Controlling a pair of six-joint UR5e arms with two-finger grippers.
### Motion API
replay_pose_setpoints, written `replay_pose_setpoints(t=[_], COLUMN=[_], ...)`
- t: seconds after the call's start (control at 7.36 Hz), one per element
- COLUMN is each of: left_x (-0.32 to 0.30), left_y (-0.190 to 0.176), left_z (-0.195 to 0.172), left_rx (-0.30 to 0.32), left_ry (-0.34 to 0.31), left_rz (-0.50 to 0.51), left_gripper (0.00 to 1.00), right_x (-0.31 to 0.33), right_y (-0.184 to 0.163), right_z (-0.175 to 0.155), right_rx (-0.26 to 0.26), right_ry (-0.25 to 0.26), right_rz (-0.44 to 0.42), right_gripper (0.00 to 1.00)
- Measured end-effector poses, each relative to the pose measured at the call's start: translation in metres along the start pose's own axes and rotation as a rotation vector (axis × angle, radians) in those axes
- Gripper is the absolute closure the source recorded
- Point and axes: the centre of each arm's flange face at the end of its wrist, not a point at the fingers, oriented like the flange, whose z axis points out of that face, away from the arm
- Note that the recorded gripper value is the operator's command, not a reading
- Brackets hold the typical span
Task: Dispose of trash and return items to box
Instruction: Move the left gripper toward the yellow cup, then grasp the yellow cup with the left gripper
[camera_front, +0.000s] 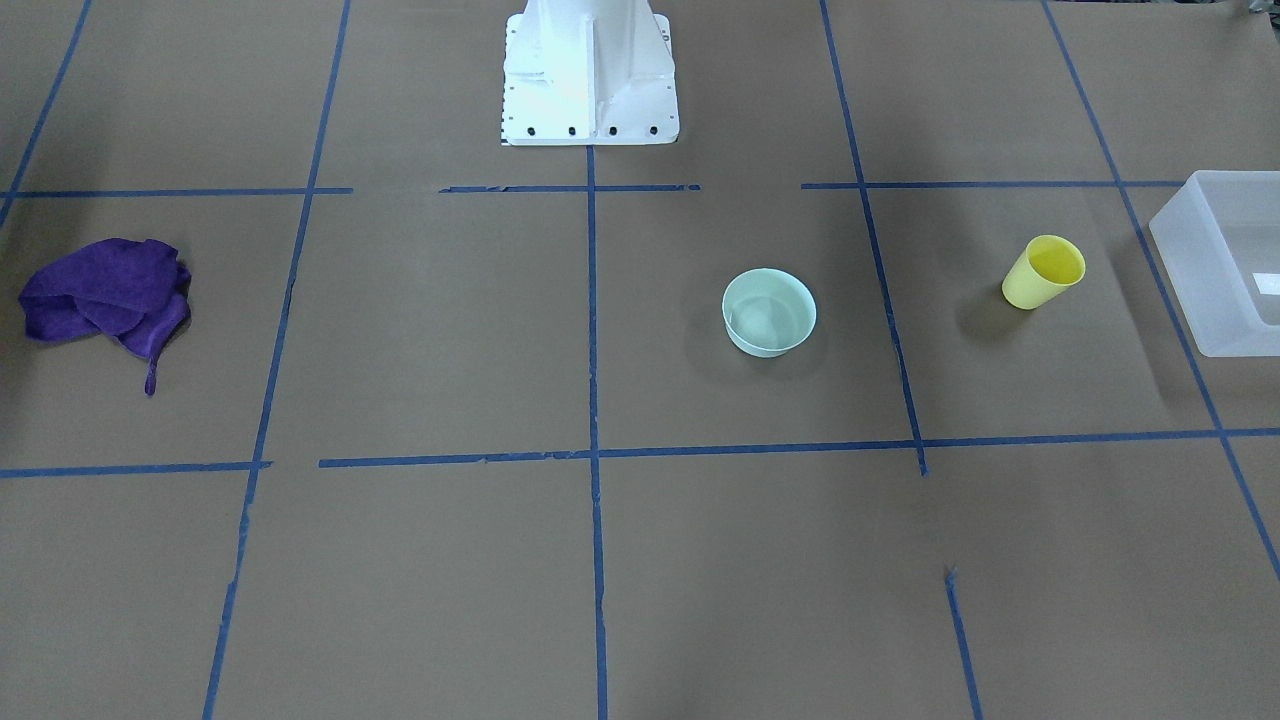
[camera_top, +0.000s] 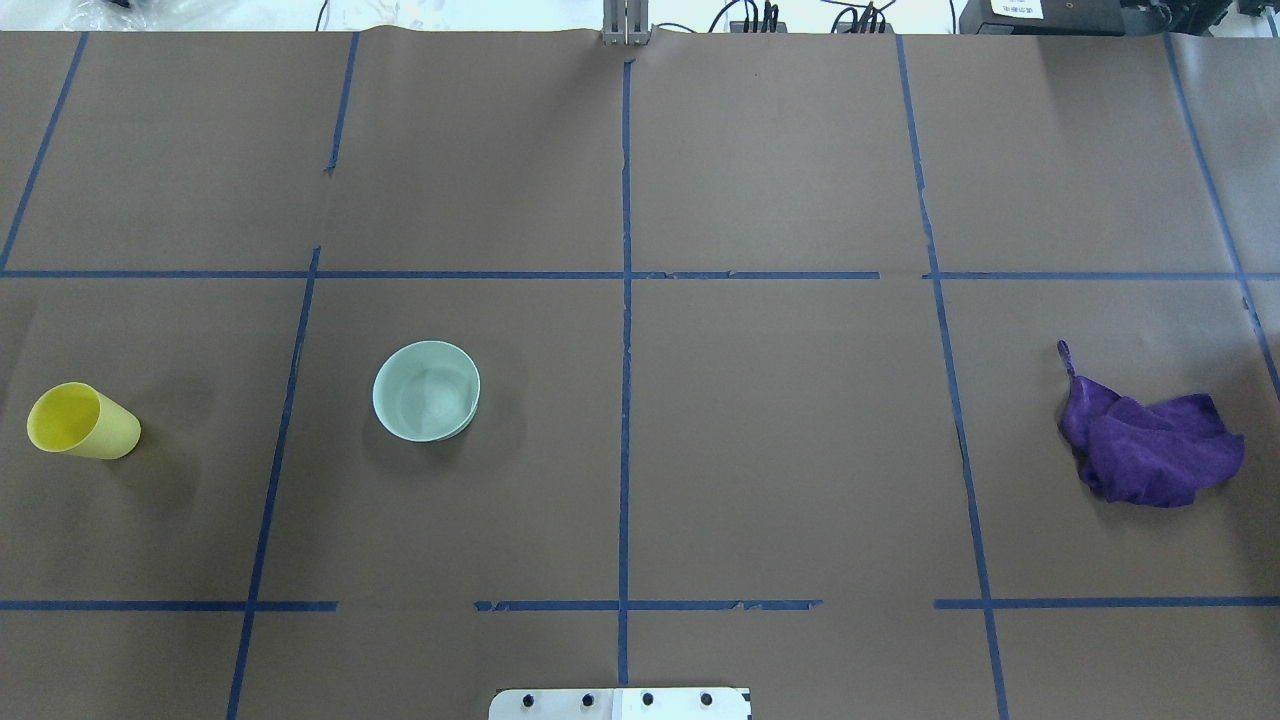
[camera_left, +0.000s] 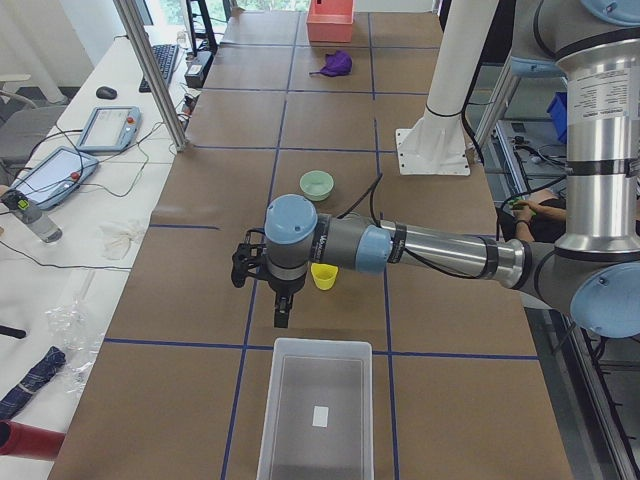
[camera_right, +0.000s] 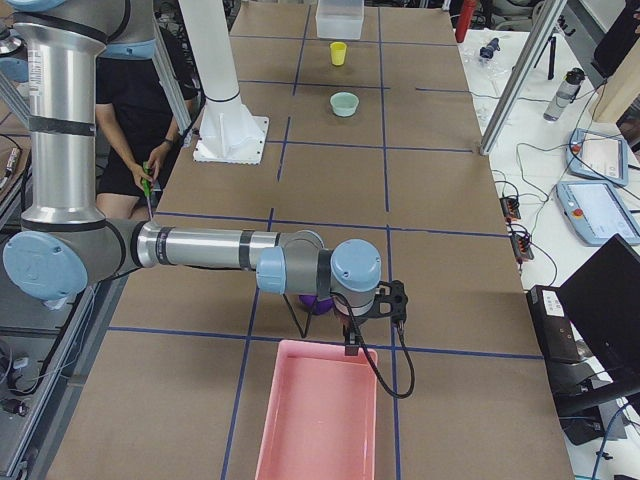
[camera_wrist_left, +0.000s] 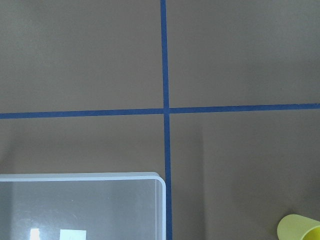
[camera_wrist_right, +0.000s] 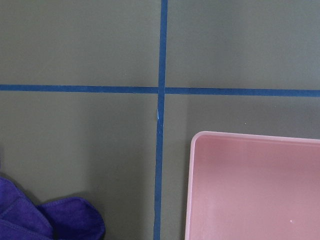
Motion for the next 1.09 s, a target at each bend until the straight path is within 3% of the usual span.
replay_pose_setpoints(t=[0.41,0.82,1.09], left_x=[0.038,0.085,0.107], left_y=[0.037,0.068,0.081], left_z=[0.040,0.084,0.116], left_rx=[0.058,0.032,0.024], left_ry=[0.068,0.158,0.170], left_rz=[0.011,-0.068,-0.133], left_gripper=[0.00,0.00,0.00], right_x=[-0.008,-0.016,-0.017], right_y=[-0.001,-0.002,-0.002], right_z=[-0.007,-0.015,-0.016], right_rx=[0.015,0.028,0.028], right_ry=[0.001,0.003,0.006], right_rz=[-0.016,-0.030,-0.030], right_gripper=[0.00,0.00,0.00])
